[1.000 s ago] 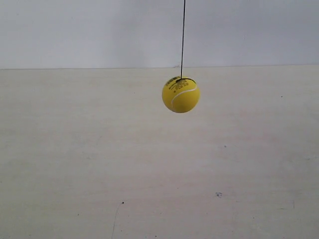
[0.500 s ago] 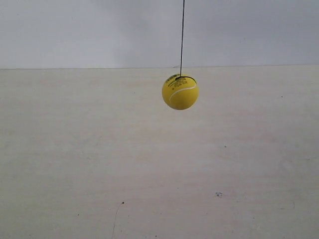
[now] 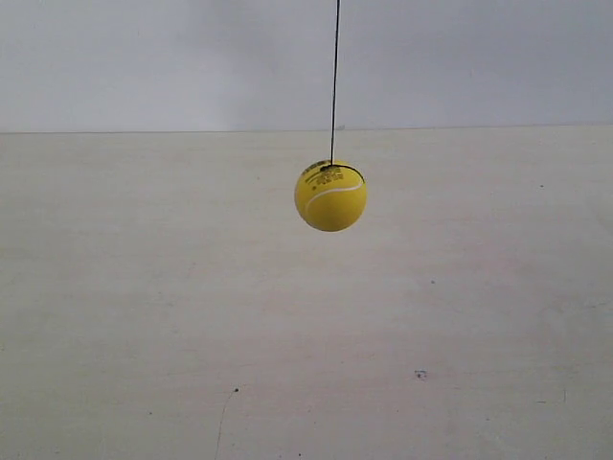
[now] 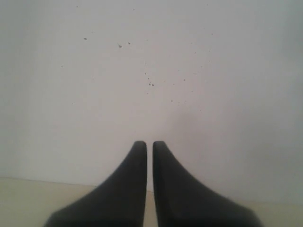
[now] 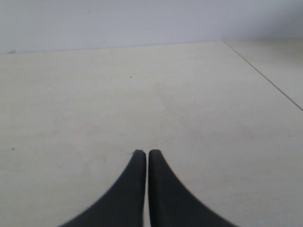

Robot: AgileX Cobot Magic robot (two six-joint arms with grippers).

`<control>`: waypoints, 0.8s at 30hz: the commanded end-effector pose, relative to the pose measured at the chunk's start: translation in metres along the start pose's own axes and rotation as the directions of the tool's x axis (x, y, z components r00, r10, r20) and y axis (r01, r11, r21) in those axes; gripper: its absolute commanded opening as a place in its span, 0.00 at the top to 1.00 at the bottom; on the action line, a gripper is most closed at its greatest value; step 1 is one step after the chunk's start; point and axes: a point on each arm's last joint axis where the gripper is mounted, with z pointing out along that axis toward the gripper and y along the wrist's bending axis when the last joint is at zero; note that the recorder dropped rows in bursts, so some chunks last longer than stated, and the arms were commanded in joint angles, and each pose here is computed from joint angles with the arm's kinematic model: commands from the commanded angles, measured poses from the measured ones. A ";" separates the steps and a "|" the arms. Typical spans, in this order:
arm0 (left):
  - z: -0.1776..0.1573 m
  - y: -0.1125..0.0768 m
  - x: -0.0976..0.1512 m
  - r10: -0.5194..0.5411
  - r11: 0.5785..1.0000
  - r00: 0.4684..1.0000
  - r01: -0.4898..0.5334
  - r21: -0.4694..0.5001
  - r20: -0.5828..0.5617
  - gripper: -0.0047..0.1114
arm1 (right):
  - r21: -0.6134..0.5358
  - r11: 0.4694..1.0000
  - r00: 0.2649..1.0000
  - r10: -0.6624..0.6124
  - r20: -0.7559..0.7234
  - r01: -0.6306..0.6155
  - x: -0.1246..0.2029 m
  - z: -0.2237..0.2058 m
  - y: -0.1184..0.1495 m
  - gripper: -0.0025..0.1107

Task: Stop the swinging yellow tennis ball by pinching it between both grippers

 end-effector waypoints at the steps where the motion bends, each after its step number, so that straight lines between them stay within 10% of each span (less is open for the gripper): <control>1: 0.000 0.007 0.002 0.017 0.997 1.000 -0.018 -0.076 -0.008 0.92 | 0.007 1.000 1.000 -0.005 -0.001 0.005 0.000 0.000 0.000 0.98; 5: -0.002 0.015 0.012 0.103 0.981 0.985 -0.124 -0.152 -0.138 0.92 | 0.007 1.000 1.000 -0.005 -0.001 0.005 0.000 0.000 0.000 0.98; 12: -0.010 0.012 0.041 0.223 0.966 0.859 -0.259 -0.014 -0.461 0.92 | 0.007 1.000 1.000 -0.005 -0.001 0.005 0.000 0.000 0.000 0.98; 24: -0.013 0.021 0.042 0.207 0.952 0.845 -0.291 -0.098 -0.494 0.92 | 0.007 1.000 1.000 -0.003 0.004 0.003 0.000 0.000 0.000 0.98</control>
